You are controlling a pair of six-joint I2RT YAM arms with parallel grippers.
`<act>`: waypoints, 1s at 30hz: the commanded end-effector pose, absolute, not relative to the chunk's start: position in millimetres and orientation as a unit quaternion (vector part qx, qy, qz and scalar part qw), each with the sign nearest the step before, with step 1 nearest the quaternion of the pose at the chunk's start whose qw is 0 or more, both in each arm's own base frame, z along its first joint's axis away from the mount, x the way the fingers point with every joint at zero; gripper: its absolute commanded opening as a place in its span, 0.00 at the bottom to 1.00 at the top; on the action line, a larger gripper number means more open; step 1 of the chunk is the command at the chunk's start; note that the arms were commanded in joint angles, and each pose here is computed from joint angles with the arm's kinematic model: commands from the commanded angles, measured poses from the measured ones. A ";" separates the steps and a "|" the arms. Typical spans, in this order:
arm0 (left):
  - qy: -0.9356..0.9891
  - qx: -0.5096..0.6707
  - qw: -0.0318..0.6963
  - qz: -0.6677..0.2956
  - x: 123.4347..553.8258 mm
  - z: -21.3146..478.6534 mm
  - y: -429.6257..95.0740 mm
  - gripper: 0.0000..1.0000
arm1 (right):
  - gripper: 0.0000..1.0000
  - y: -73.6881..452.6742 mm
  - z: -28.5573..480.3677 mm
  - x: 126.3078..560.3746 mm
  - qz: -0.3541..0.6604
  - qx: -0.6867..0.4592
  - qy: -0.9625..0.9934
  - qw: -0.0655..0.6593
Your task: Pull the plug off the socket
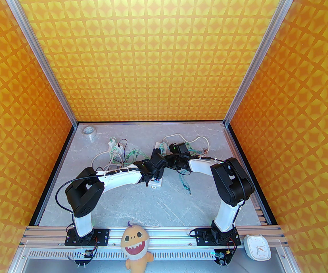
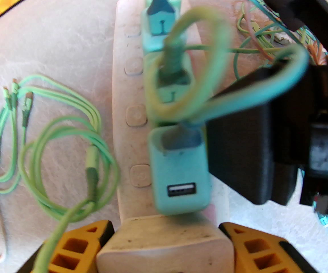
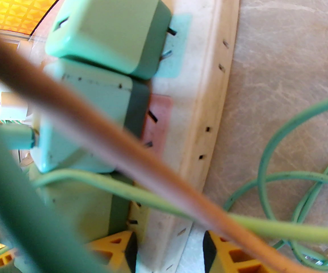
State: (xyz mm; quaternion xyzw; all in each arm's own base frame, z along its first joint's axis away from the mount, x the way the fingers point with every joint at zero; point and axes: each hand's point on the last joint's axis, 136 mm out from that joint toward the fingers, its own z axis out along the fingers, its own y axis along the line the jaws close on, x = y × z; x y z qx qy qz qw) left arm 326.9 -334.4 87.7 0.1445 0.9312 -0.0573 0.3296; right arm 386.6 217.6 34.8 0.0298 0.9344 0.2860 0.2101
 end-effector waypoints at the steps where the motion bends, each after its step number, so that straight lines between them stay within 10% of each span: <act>1: 0.920 0.176 0.348 -0.040 325.9 105.8 -350.8 0.53 | 0.44 189.5 -3.5 374.7 0.204 0.052 0.961 0.180; 30: 0.910 0.055 0.402 -0.090 290.9 156.7 -229.0 0.56 | 0.45 187.2 2.9 375.2 0.200 0.050 0.960 0.189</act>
